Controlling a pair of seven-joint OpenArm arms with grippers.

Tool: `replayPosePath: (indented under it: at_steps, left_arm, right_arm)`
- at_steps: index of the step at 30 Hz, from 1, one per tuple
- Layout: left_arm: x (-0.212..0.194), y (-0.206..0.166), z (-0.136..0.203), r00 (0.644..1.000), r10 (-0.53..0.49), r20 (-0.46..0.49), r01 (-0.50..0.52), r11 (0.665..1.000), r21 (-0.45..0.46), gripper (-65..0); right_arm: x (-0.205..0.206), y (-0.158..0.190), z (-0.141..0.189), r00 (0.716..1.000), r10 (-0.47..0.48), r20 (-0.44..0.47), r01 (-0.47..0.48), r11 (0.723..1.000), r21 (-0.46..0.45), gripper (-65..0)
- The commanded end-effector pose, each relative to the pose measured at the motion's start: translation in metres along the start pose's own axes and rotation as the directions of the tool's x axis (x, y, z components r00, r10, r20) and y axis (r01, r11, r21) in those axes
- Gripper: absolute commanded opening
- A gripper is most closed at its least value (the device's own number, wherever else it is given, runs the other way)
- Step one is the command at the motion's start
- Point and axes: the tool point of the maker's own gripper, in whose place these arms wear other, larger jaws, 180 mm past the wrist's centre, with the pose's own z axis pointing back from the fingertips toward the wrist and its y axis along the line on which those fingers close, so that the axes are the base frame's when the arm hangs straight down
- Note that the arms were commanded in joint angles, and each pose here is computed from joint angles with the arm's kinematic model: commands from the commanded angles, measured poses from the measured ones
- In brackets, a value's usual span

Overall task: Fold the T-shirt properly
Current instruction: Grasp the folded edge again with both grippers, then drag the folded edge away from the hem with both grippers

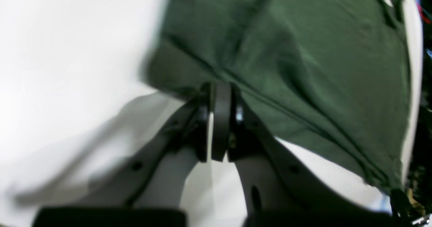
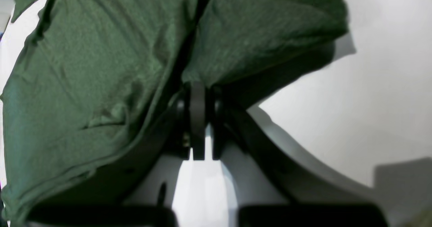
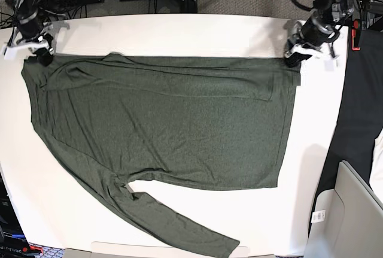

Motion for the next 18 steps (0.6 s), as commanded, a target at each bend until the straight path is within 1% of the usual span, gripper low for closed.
replayPosePath:
  at_steps: [1, 8, 15, 18]
  left_arm:
    - [0.009, -0.004, 0.004, 1.0, -0.007, 0.03, 0.008, 1.0, -0.017, -65.0]
    - [-0.001, 0.017, 0.018, 1.0, 0.006, 0.017, -0.007, 0.999, 0.036, -65.0]
    - [0.004, 0.014, 0.016, 0.999, 0.007, 0.035, -0.008, 1.0, 0.028, -65.0]
    - [0.022, 0.002, 0.009, 0.997, -0.006, 0.074, 0.006, 1.0, -0.001, -65.0]
  right_arm:
    - [0.016, 0.004, 0.005, 0.998, 0.019, 0.053, -0.02, 1.0, 0.021, -64.8]
    - [0.005, -0.003, 0.016, 0.999, -0.004, 0.037, 0.003, 1.0, 0.024, -64.8]
    - [0.016, -0.002, 0.015, 0.998, -0.007, 0.067, 0.005, 1.0, 0.026, -64.8]
    - [0.018, -0.001, 0.014, 0.998, -0.005, 0.07, 0.003, 1.0, 0.028, -64.8]
